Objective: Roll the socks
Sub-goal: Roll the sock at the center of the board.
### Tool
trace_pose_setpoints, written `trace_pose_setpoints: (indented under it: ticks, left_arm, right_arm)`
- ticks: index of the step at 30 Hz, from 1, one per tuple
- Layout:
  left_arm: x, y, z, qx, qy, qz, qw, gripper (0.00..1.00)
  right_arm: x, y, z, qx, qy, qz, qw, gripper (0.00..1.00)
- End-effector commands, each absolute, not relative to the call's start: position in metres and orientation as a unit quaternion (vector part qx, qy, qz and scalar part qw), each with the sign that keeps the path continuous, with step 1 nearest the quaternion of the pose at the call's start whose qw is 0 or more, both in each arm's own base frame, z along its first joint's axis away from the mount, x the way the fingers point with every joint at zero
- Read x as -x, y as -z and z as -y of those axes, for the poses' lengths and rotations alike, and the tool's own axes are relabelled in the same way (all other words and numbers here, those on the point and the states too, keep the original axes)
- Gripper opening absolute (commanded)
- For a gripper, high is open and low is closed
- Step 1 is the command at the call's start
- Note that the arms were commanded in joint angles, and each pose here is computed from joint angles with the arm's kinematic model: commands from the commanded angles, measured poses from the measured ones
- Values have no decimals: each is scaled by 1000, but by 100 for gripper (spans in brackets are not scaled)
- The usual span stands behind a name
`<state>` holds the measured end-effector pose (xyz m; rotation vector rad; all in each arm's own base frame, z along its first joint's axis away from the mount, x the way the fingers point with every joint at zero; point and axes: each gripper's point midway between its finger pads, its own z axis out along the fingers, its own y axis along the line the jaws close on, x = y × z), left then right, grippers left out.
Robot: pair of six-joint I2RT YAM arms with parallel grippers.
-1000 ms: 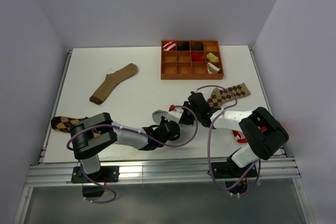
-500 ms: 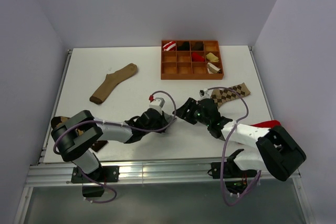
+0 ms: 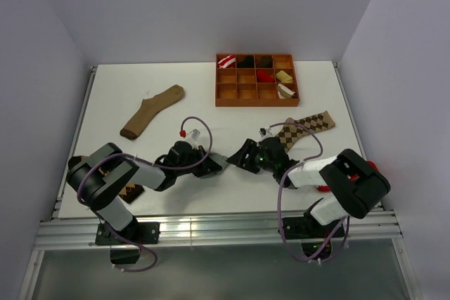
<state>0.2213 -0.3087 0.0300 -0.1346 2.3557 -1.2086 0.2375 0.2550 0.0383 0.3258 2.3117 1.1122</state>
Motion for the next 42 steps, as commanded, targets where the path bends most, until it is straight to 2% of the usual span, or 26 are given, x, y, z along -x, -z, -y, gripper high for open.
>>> trace_pose_setpoints:
  ticks: [1, 17, 20, 24, 27, 28, 31, 34, 39, 42]
  left_arm:
    - [-220, -45, 315, 72, 492, -838, 225, 1]
    - [-217, -37, 314, 99, 516, -827, 201, 1]
    - [-216, -34, 313, 98, 510, -831, 200, 1]
    - [-218, -27, 309, 86, 486, -844, 210, 2]
    - [-222, -23, 303, 79, 456, -858, 224, 14]
    - [-226, -29, 304, 74, 454, -856, 235, 23]
    - [-233, -32, 299, 60, 412, -870, 264, 39]
    - [-231, -39, 300, 28, 368, -883, 288, 47]
    - [-240, -57, 292, -26, 252, -884, 394, 50]
    - [-236, -71, 301, -73, 213, -868, 443, 50]
  right_arm:
    - [-240, -48, -270, -105, -446, -844, 278, 62]
    - [-238, -25, -286, -103, -442, -859, 235, 43]
    - [-241, -26, -288, -103, -441, -859, 236, 31]
    - [-242, -23, -283, -104, -416, -872, 235, 3]
    - [-245, -23, -277, -100, -385, -886, 238, 0]
    - [-246, -26, -276, -99, -380, -888, 239, 0]
    - [-246, -25, -272, -101, -354, -901, 230, 0]
    - [-246, -24, -269, -99, -330, -912, 222, 0]
    - [-245, -28, -271, -91, -299, -927, 206, 0]
    - [-245, -31, -272, -92, -290, -932, 198, 0]
